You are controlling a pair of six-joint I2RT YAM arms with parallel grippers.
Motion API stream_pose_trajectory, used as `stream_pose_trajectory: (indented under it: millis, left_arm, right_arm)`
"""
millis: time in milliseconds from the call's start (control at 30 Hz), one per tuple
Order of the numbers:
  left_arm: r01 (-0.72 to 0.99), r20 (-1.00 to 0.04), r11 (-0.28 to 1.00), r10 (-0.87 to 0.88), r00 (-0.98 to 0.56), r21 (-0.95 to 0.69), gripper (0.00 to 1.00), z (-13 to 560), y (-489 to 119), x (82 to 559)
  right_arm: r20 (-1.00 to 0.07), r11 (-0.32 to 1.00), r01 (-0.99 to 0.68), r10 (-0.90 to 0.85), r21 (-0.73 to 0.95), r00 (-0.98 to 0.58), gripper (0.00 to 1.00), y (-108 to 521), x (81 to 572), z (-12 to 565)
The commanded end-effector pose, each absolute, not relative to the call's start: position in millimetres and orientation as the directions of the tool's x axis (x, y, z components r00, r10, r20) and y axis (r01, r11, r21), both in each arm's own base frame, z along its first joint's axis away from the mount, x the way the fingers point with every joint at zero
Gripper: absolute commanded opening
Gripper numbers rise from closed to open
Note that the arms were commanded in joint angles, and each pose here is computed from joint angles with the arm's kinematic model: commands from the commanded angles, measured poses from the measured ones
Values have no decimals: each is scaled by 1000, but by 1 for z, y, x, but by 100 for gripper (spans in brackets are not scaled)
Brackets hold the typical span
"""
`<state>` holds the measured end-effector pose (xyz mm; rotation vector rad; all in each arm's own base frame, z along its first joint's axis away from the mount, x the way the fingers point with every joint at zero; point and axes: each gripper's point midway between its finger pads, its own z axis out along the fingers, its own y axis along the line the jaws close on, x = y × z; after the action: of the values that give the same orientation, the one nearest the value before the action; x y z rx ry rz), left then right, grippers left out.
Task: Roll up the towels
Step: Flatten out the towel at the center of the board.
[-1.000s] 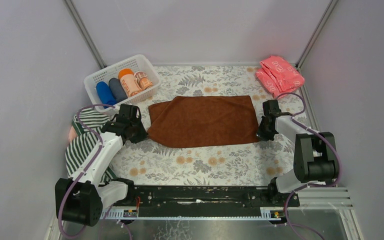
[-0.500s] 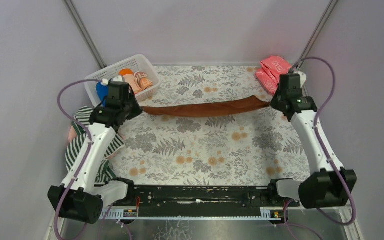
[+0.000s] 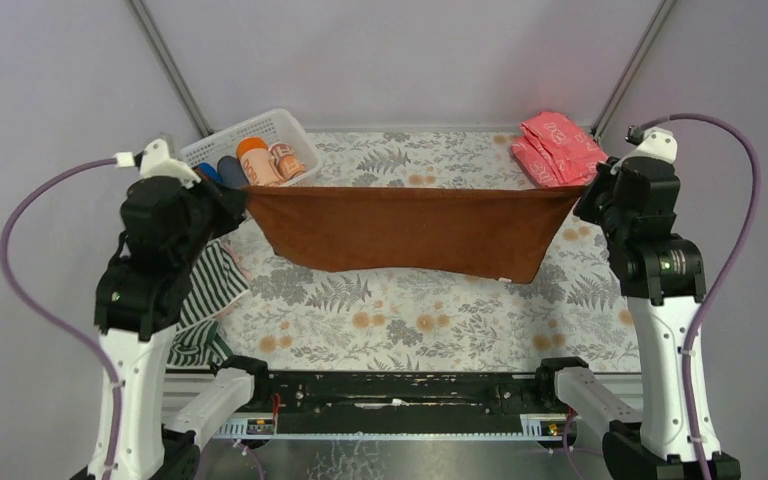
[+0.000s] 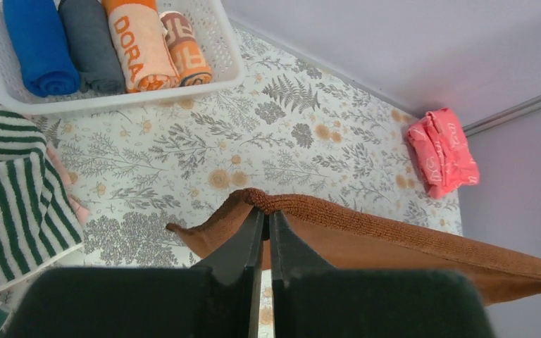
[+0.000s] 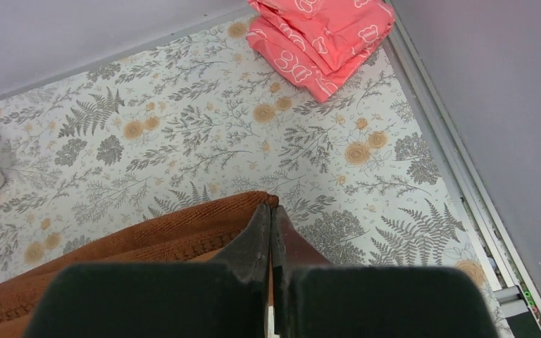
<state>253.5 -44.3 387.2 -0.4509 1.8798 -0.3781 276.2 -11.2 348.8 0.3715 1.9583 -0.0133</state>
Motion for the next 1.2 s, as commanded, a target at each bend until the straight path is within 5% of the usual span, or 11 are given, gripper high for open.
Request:
stream_pose_trajectory:
  millis: [0, 233, 467, 833, 1167]
  left_arm:
    - [-178, -800, 875, -484, -354, -450, 0, 376, -36, 226]
    - [-246, -705, 853, -520, -483, -461, 0, 295, -49, 247]
    - [-354, -627, 818, -576, -525, -454, 0, 218, -59, 316]
    - [-413, -614, 815, -578, -538, -406, 0, 157, -69, 437]
    - [-432, -584, 826, -562, -586, -362, 0, 118, -61, 463]
  right_arm:
    - [-891, 963, 233, 221, 135, -396, 0, -9, 253, 352]
    - [-838, 959, 242, 250, 147, -484, 0, -2, 272, 301]
    - [-810, 940, 318, 283, 127, -513, 0, -5, 347, 234]
    - [-799, 927, 367, 275, 74, -534, 0, -32, 457, 165]
    - [-710, 928, 357, 323, 108, -626, 0, -36, 478, 112]
